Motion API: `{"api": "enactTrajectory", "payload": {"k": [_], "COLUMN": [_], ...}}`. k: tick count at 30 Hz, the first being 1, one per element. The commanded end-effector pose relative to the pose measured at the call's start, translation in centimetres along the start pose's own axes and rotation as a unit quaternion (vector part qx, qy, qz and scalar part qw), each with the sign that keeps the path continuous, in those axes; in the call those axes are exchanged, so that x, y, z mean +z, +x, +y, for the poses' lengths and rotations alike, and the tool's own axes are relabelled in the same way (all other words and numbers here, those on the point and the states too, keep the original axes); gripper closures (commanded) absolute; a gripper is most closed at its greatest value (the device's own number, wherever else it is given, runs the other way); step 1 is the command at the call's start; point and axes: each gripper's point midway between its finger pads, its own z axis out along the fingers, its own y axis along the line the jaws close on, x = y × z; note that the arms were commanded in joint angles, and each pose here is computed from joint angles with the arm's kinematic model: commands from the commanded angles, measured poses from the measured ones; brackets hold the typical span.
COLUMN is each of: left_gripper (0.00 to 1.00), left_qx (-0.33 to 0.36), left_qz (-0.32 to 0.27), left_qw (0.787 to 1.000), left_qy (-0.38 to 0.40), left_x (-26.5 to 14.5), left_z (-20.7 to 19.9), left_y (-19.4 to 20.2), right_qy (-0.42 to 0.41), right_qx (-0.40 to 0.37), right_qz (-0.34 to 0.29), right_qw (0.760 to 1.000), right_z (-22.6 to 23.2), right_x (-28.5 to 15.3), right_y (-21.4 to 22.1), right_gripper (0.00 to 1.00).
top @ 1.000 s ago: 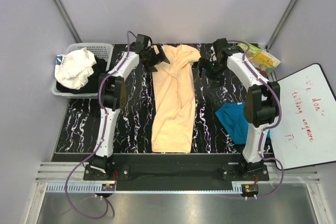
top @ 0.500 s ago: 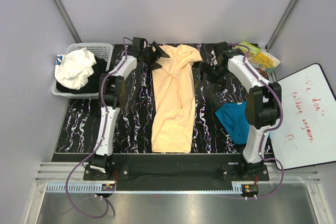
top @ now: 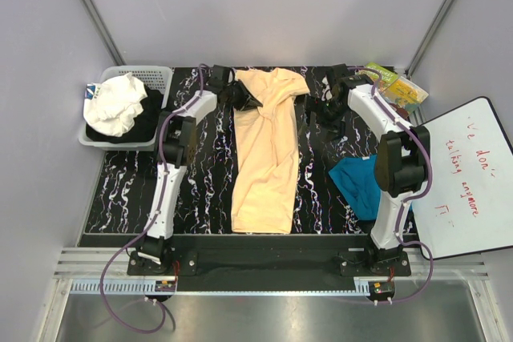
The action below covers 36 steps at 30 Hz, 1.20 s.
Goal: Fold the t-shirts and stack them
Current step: Rotate the tshirt 90 degrees
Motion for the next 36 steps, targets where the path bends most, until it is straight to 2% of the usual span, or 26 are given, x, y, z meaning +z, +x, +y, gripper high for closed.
{"api": "enactTrajectory", "payload": {"k": [1, 10, 14, 19, 26, 27, 28, 29, 30, 31, 36], "left_gripper": [1.00, 1.00, 1.00, 1.00, 1.00, 0.96, 0.83, 0.62, 0.11, 0.01, 0.01], "left_qx": [0.027, 0.128, 0.175, 0.168, 0.106, 0.103, 0.099, 0.100, 0.100, 0.106, 0.166], "left_qz": [0.003, -0.040, -0.046, -0.067, -0.059, -0.051, -0.039, -0.034, -0.028, -0.030, -0.082], "left_qw": [0.999, 0.987, 0.977, 0.980, 0.992, 0.993, 0.994, 0.994, 0.995, 0.994, 0.983], "left_qy": [0.031, 0.091, 0.116, 0.086, 0.020, 0.012, 0.011, 0.010, 0.004, 0.005, 0.005], "left_x": [-1.2, -7.9, -11.4, -13.5, -13.7, -13.6, -13.4, -13.4, -13.5, -14.0, -16.0], "left_z": [-2.8, -10.5, -13.4, -10.9, -2.7, -1.9, -1.2, -1.1, -0.7, -1.0, -3.5], "left_y": [0.1, -1.5, -0.7, -1.2, -0.7, -0.4, 0.1, 0.3, 0.7, 0.9, -1.0], "right_qy": [-0.006, -0.013, -0.020, -0.025, -0.029, -0.029, -0.029, -0.031, -0.033, -0.035, -0.051], "right_qx": [-0.006, 0.010, 0.018, 0.023, 0.024, 0.025, 0.024, 0.025, 0.024, 0.024, 0.028], "right_qz": [-0.006, 0.007, 0.017, 0.023, 0.021, 0.020, 0.019, 0.018, 0.018, 0.014, 0.002], "right_qw": [1.000, 1.000, 0.999, 0.999, 0.999, 0.999, 0.999, 0.999, 0.999, 0.999, 0.998], "right_z": [0.1, -0.4, -0.5, -0.5, -0.4, -0.4, -0.4, -0.3, -0.2, 0.0, 1.0], "right_x": [-0.8, 0.2, 0.9, 1.4, 1.5, 1.5, 1.5, 1.5, 1.5, 1.5, 1.6], "right_y": [0.2, 1.8, 2.5, 2.9, 2.9, 2.8, 2.7, 2.6, 2.5, 2.1, 0.5], "right_gripper": [0.00, 0.00, 0.00, 0.00, 0.00, 0.00, 0.00, 0.00, 0.00, 0.00, 0.00]}}
